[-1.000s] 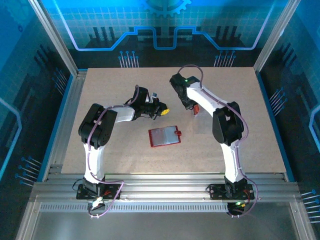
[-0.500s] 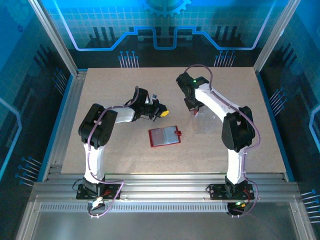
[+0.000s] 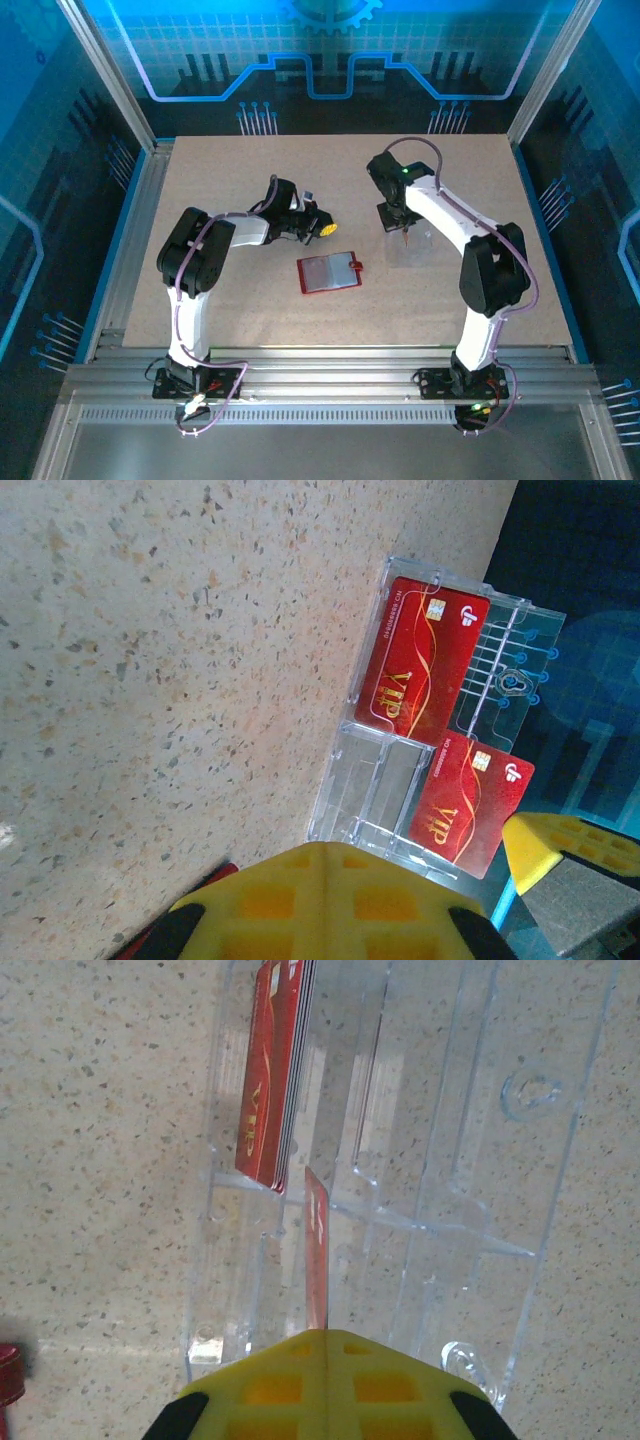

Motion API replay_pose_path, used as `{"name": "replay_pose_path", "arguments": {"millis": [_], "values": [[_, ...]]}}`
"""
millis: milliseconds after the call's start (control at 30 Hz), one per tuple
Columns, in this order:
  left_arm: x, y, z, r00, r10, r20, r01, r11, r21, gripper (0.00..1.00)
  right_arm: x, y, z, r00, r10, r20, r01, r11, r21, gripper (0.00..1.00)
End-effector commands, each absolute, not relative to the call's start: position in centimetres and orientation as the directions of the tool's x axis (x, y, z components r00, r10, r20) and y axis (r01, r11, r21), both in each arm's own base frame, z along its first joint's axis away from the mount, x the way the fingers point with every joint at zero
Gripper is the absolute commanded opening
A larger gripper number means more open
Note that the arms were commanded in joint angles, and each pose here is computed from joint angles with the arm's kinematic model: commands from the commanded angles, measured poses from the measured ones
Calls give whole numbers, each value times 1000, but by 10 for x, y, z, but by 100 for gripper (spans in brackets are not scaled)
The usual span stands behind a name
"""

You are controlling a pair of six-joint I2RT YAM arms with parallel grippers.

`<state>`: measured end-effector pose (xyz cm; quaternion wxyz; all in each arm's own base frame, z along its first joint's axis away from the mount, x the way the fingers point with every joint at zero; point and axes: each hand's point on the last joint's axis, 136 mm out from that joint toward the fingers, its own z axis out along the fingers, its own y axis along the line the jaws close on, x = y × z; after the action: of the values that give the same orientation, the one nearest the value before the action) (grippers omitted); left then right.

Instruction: Put the credit cards into the card holder

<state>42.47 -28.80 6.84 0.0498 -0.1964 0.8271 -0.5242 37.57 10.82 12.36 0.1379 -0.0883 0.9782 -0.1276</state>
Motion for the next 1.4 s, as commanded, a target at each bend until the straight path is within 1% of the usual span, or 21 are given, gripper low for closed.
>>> {"name": "replay_pose_path", "arguments": {"millis": [0, 300, 400, 467, 533, 600, 700, 867, 1167, 1267, 1367], "values": [[419, -288, 74, -927, -353, 123, -259, 367, -894, 5, 371, 107, 121, -954, -157, -256, -102, 971, -217, 0], [417, -288, 72, -927, -351, 129, -264, 369, -891, 6, 370, 100, 106, -963, -137, -231, -82, 970, -231, 0], [417, -288, 71, -927, -351, 129, -263, 369, -891, 6, 369, 98, 103, -965, -128, -228, -74, 970, -233, 5], [417, -288, 71, -927, -351, 129, -264, 371, -890, 6, 369, 97, 102, -965, -126, -228, -70, 969, -237, 11], [417, -288, 70, -927, -351, 131, -266, 371, -890, 6, 370, 94, 103, -965, -124, -232, -65, 967, -245, 13], [417, -288, 70, -927, -352, 131, -267, 372, -889, 6, 370, 92, 104, -964, -119, -237, -57, 966, -253, 19], [417, -288, 69, -927, -352, 132, -268, 372, -889, 6, 371, 91, 104, -964, -118, -239, -55, 966, -254, 21], [417, -288, 70, -927, -351, 132, -268, 372, -889, 6, 373, 90, 99, -967, -106, -233, -47, 969, -244, 20], [417, -288, 68, -927, -350, 133, -268, 373, -888, 6, 373, 81, 103, -964, -102, -247, -30, 960, -279, 22], [417, -288, 69, -927, -351, 133, -268, 372, -889, 6, 373, 82, 104, -962, -99, -254, -29, 963, -267, 26], [417, -288, 69, -927, -351, 134, -269, 372, -888, 6, 373, 80, 103, -964, -90, -250, -23, 965, -260, 28]]}}
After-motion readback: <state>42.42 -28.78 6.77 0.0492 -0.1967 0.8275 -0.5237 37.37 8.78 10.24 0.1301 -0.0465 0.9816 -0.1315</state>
